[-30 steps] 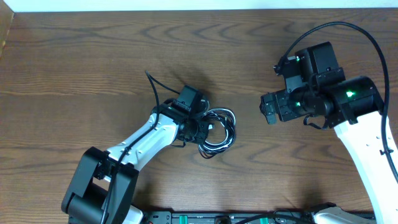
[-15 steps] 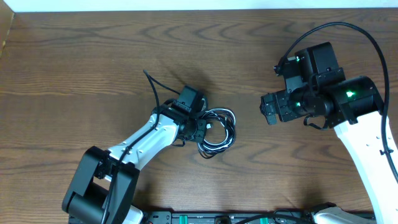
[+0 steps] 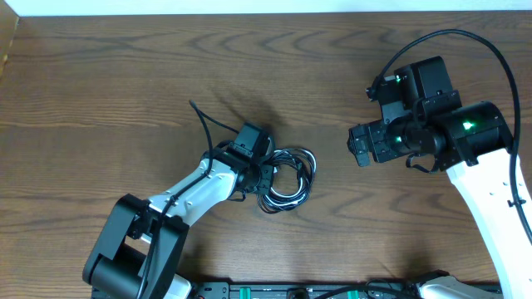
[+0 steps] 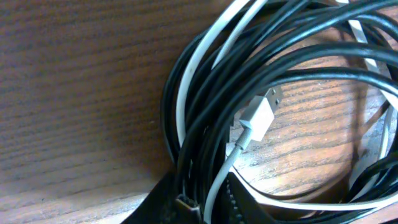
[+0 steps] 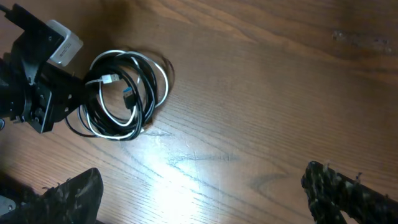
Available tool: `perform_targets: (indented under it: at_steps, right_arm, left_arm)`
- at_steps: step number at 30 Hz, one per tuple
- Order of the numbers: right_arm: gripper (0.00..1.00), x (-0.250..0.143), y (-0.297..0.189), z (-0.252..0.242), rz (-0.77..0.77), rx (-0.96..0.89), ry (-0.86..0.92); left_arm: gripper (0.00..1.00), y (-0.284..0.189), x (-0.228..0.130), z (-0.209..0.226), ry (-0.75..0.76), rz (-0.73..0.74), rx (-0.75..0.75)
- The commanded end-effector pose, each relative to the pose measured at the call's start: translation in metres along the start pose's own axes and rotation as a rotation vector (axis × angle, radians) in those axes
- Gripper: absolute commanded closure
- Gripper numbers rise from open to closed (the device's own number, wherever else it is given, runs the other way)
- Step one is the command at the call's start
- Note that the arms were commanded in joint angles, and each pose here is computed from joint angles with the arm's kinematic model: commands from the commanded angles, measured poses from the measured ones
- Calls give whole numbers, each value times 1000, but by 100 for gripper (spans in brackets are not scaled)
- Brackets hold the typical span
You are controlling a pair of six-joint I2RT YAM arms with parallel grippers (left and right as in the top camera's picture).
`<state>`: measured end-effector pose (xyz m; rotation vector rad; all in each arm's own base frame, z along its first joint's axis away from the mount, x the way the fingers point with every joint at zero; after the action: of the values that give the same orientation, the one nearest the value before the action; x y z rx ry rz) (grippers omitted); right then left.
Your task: Untangle cables
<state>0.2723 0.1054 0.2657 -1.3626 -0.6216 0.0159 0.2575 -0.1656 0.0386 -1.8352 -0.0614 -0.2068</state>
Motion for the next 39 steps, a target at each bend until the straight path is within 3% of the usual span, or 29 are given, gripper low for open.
perform_targets:
  at_steps: [1, 6, 9, 14, 18, 19, 21, 23, 25, 27, 32, 39]
  right_arm:
    - [1, 1, -4, 4, -15, 3, -6]
    - [1, 4, -4, 3, -27, 2, -7]
    - [4, 6, -2, 3, -33, 2, -8]
    - [32, 7, 6, 2, -6, 4, -5]
    - [67, 7, 17, 1, 28, 6, 0]
    - [80, 7, 19, 1, 36, 7, 3]
    - [93, 7, 23, 2, 50, 23, 9]
    - [93, 8, 24, 11, 45, 88, -2]
    - [87, 10, 20, 30, 21, 239, -93]
    - [64, 10, 14, 55, -13, 407, -208]
    - [40, 7, 13, 80, -22, 455, -353]
    - [37, 22, 24, 82, -56, 269, -387]
  left_arm:
    - [81, 6, -9, 2, -9, 36, -6]
    - [81, 4, -11, -7, -9, 58, -67]
    - [92, -6, -6, -16, 7, 55, -106]
    - [92, -47, 13, -34, 68, -14, -146]
    - [92, -85, 26, -47, 116, -129, -193]
    - [93, -97, 29, -50, 133, -166, -207]
    - [93, -118, 32, -56, 163, -232, -232]
    - [93, -141, 36, -62, 203, -312, -260]
    - [92, -159, 40, -67, 228, -388, -287]
    - [89, -179, 47, -74, 261, -482, -320]
    - [86, -190, 54, -80, 291, -549, -351]
    - [86, -193, 41, -96, 338, -487, -484]
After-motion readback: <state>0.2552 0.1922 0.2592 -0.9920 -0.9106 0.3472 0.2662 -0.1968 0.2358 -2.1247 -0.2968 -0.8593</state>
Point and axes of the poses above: each gripper's point midway between its finger pads, its own y axis out along the fingers, its own z axis along the line the jaws close on, x = y × z, the point moved 4 cm from there along -y, back along the fingers, and after that the axes turned 7 degrees about -y, right-handed, at the moved point
